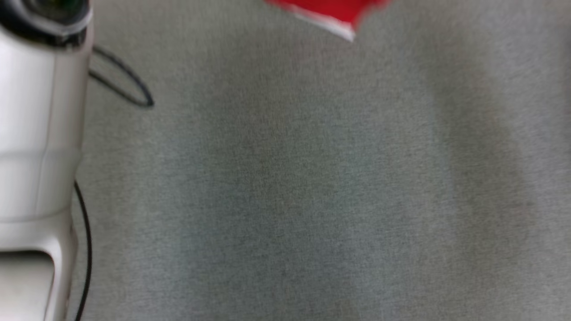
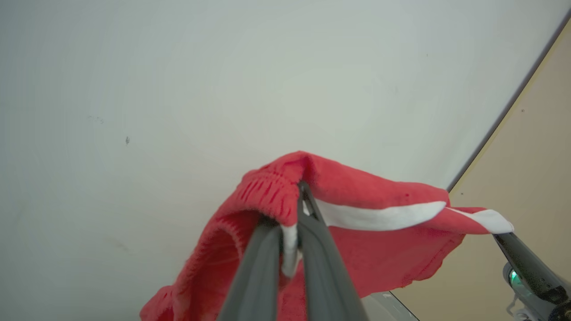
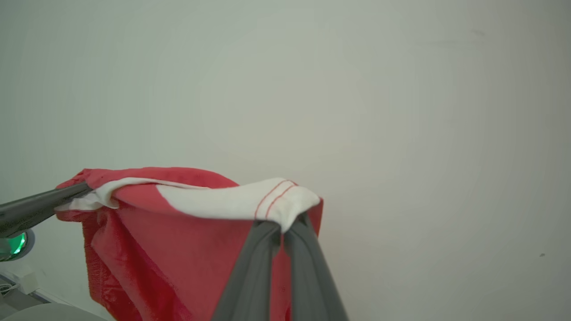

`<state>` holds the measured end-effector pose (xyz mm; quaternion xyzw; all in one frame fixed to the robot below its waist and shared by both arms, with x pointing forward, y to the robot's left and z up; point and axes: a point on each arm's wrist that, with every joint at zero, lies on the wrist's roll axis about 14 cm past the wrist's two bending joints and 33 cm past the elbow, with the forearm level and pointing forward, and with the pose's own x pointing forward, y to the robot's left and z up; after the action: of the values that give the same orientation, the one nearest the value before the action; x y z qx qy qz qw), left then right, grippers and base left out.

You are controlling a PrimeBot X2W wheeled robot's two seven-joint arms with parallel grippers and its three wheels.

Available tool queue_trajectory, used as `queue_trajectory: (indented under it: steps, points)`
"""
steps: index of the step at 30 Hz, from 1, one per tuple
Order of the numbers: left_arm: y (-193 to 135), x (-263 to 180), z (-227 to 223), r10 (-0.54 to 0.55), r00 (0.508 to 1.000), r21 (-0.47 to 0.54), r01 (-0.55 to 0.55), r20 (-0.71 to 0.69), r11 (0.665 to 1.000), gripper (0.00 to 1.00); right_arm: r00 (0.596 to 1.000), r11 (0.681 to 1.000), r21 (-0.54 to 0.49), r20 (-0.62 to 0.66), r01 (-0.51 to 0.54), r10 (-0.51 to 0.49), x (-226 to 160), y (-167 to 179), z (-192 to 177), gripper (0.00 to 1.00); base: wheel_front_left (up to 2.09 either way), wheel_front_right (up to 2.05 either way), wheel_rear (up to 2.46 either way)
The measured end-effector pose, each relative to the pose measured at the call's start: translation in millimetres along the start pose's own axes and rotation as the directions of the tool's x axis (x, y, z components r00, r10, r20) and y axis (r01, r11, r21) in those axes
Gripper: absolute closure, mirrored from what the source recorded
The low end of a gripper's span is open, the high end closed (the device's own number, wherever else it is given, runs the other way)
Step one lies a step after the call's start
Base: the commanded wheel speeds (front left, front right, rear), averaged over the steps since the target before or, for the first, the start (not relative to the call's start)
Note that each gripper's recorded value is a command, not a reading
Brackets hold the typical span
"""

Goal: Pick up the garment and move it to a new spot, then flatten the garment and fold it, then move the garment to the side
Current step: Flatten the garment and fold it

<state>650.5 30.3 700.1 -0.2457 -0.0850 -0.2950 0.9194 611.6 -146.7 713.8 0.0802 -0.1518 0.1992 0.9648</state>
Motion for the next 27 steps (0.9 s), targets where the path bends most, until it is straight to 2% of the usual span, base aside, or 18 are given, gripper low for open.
queue_trajectory:
  steps: [1, 2, 6, 8, 9, 11, 17, 20, 24, 25, 26, 27]
  points:
    - [0.0, 0.0, 0.0, 0.0, 1.0, 0.0, 0.0, 0.0, 1.0, 1.0, 1.0, 1.0, 0.0, 0.0, 0.0, 0.0, 0.0, 0.0, 0.0, 1.0, 0.0, 0.0, 0.0]
    - [14.9, 10.4, -15.5, 0.009, 1.0, 0.032, -0.01, 0.005, 0.999, 1.0, 0.999, 1.0, 0.004, -0.038, -0.002, 0.002, 9.2, -2.5, -26.3, 1.0, 0.0, 0.0, 0.0]
    - [44.8, 14.6, -61.3, 0.046, 0.999, -0.032, -0.045, 0.003, 0.998, 1.0, 0.994, 1.0, -0.012, -0.107, -0.018, 0.016, 6.6, -7.5, -79.9, 1.0, 0.0, 0.0, 0.0]
    - [58.6, 6.9, -90.3, 0.066, 0.997, -0.05, -0.067, -0.028, 0.997, 1.0, 0.986, 1.0, 0.002, -0.164, -0.03, 0.03, -9.5, -7.0, -114.1, 1.0, 0.0, 0.0, 0.0]
    - [58.6, 6.9, -90.3, 0.066, 0.997, -0.05, -0.067, -0.028, 0.997, 1.0, 0.986, 1.0, 0.002, -0.164, -0.03, 0.03, -9.5, -7.0, -114.1, 1.0, 0.0, 0.0, 0.0]
    - [65.7, -17.5, -133.0, 0.085, 0.993, -0.087, -0.093, -0.084, 0.992, 1.0, 0.962, 0.997, 0.049, -0.266, -0.054, 0.066, -49.9, 4.1, -159.3, 1.0, 0.0, 0.0, 0.0]
    - [42.4, -89.2, -177.9, 0.062, 0.984, -0.151, -0.087, -0.166, 0.985, 1.0, 0.931, 0.994, 0.109, -0.362, -0.016, 0.054, -136.4, 8.5, -187.2, 1.0, 0.0, 0.0, 0.0]
    - [30.8, -133.8, -196.1, 0.061, 0.97, -0.164, -0.102, -0.236, 0.981, 1.0, 0.92, 0.993, 0.119, -0.39, -0.001, 0.048, -173.0, 13.5, -186.9, 1.0, 0.0, 0.0, 0.0]
    - [13.2, -174.3, -197.5, 0.083, 0.965, -0.168, -0.127, -0.248, 0.978, 1.0, 0.911, 0.992, 0.125, -0.412, 0.017, 0.036, -212.7, 21.2, -180.8, 1.0, 0.0, 0.0, 0.0]
    - [13.2, -174.3, -197.5, 0.083, 0.965, -0.168, -0.127, -0.248, 0.978, 1.0, 0.911, 0.992, 0.125, -0.412, 0.017, 0.036, -212.7, 21.2, -180.8, 1.0, 0.0, 0.0, 0.0]
    - [0.9, -193.9, -200.3, 0.091, 0.959, -0.179, -0.143, -0.267, 0.973, 1.0, 0.9, 0.993, 0.113, -0.435, 0.014, 0.036, -232.5, 26.5, -179.9, 1.0, 0.0, 0.0, 0.0]
    - [0.9, -193.9, -200.3, 0.091, 0.959, -0.179, -0.143, -0.267, 0.973, 1.0, 0.9, 0.993, 0.113, -0.435, 0.014, 0.036, -232.5, 26.5, -179.9, 1.0, 0.0, 0.0, 0.0]
